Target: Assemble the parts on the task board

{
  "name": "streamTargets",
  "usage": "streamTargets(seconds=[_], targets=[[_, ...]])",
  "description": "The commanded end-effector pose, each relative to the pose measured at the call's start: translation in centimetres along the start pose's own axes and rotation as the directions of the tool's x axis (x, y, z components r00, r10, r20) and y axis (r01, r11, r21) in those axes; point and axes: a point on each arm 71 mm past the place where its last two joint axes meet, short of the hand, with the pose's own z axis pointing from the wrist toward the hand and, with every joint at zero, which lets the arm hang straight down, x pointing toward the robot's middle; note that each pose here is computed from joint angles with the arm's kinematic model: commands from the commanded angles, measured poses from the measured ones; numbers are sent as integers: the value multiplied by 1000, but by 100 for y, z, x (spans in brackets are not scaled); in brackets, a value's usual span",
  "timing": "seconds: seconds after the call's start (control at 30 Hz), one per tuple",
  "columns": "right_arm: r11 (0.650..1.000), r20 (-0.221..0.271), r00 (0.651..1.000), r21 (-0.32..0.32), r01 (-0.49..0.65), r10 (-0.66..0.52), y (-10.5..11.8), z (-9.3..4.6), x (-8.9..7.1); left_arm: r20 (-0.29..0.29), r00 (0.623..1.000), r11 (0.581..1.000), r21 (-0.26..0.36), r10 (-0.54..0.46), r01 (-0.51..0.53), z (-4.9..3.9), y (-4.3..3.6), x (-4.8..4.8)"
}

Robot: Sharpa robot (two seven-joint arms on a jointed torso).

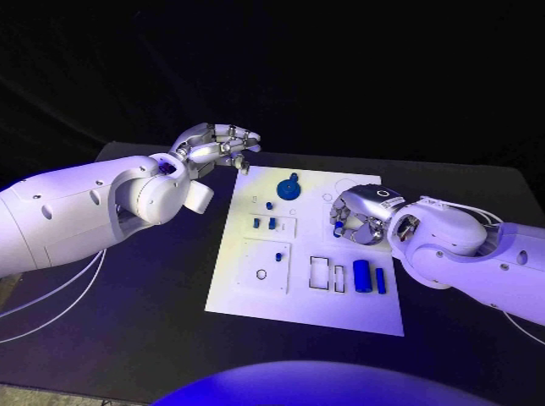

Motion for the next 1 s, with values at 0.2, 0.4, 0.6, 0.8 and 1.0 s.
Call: streamTargets(seconds=[0.2, 0.4, 0.6, 0.8, 1.0], targets=[[999, -15, 999, 9, 40, -40, 3, -4, 73, -19, 1000, 1000, 2, 0, 0, 2, -7, 24], [1000, 11, 1000, 8, 28, -28, 19, -26, 53, -18, 1000, 1000, 1, 0, 0, 0, -6, 21], [1000, 43, 999, 5, -9, 8, 42, -66, 8, -17, 1000, 1000, 0, 1, -1, 2, -6, 21], [999, 99, 994, -8, -44, 44, 79, -105, -119, -18, 1000, 1000, 1, 1, -1, 7, -5, 24], [996, 141, 987, -30, -78, 81, 147, -162, -259, -18, 1000, 1000, 1, 1, 0, 14, -3, 27]])
